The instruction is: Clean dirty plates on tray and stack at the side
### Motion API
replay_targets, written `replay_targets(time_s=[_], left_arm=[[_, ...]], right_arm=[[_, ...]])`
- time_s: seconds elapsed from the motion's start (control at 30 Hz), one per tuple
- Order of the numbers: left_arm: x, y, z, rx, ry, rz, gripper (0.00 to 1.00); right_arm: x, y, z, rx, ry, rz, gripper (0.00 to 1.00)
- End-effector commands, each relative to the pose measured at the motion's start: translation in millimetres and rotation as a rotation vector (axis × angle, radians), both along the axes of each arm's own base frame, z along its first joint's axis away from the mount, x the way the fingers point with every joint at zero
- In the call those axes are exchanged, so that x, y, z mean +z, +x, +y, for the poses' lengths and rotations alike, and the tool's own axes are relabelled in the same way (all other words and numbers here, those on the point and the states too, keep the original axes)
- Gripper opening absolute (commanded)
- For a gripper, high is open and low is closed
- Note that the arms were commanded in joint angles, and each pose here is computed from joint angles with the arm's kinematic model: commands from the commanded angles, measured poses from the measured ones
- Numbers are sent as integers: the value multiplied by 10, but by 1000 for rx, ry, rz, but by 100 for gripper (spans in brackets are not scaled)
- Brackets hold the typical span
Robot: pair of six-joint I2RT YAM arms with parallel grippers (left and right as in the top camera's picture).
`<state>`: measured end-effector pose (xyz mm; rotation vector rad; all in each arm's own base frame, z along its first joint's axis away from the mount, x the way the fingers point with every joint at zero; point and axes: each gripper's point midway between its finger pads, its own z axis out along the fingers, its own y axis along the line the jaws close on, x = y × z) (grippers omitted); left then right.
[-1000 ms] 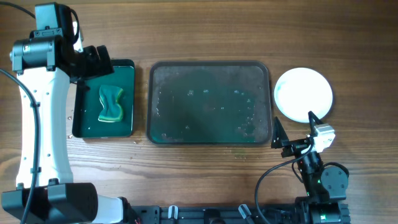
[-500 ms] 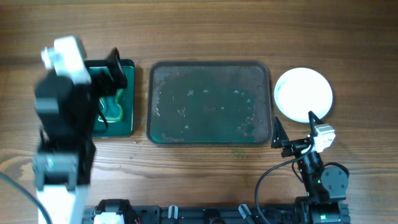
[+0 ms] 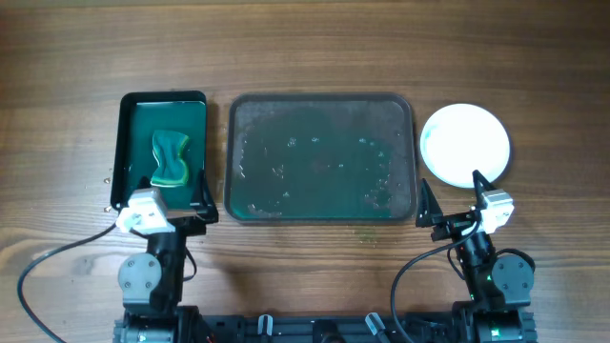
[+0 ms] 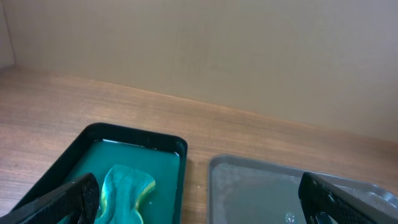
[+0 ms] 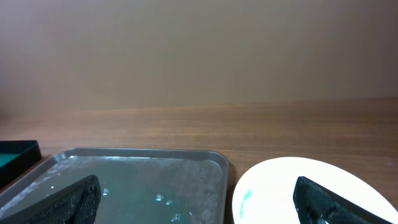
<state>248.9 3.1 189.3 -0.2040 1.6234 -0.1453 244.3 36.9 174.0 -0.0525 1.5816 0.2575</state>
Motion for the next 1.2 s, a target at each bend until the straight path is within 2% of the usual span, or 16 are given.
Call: replay_targets(time_s=[0.0,0.37,1.17], left_arm=[[-111,-26,-22,-10,-10,-7,100],[-298,-29,-24,-11,-9,2,100],[-302,-29,-28,-14,-10,3,100]], right_arm=[[20,-5,9,3,11,-8,100],[20,-5,9,3,11,-8,100],[20,-5,9,3,11,-8,100]])
